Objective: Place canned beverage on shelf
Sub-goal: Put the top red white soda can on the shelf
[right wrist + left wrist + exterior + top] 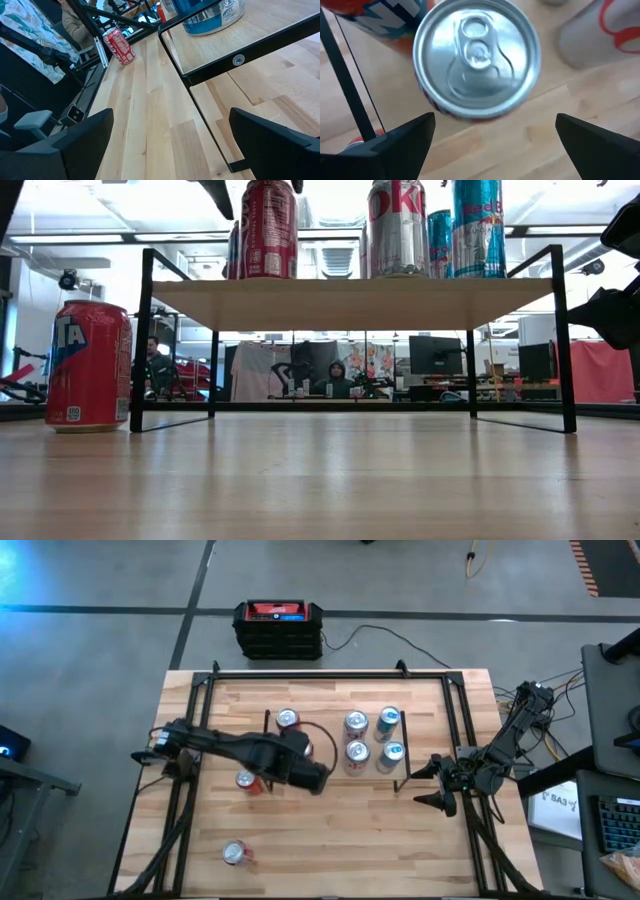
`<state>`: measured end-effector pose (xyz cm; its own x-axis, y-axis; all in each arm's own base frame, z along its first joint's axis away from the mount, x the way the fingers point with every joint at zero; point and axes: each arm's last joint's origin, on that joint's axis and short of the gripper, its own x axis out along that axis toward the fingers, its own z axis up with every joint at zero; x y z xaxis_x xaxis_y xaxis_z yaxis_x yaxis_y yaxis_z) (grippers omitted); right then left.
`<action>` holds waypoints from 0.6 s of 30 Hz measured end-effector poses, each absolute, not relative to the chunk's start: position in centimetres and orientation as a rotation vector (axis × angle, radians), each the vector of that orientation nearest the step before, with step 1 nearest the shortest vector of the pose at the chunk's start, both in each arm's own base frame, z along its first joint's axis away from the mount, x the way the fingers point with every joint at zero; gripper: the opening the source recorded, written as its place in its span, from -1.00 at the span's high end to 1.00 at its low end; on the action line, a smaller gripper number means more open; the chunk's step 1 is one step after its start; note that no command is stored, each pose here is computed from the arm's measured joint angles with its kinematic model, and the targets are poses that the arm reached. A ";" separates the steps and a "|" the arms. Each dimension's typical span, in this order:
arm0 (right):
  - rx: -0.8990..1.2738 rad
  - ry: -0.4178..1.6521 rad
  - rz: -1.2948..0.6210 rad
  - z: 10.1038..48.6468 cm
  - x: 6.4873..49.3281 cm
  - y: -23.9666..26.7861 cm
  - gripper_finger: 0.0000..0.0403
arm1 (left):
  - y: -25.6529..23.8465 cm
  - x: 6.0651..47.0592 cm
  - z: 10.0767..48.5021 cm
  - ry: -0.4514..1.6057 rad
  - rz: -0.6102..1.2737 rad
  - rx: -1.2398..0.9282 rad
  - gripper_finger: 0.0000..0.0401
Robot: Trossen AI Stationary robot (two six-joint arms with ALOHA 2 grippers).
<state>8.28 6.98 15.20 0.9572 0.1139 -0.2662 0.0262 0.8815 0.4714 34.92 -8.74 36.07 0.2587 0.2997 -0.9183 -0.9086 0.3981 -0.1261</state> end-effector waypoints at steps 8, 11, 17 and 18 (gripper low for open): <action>0.491 0.293 0.047 15.2 8.3 7.0 -0.91 | -11.3 34.1 36.3 0.785 0.993 -0.721 -0.99; 0.492 0.293 0.046 15.2 8.3 7.0 -0.91 | -11.3 34.1 36.3 0.789 1.001 -0.766 -0.99; 0.491 0.293 0.046 15.2 8.3 7.0 -0.91 | -9.7 34.2 36.8 0.876 1.013 -0.948 -0.99; 0.491 0.294 0.047 15.2 8.3 7.0 -0.91 | -9.4 34.2 36.8 0.884 1.014 -0.961 -0.99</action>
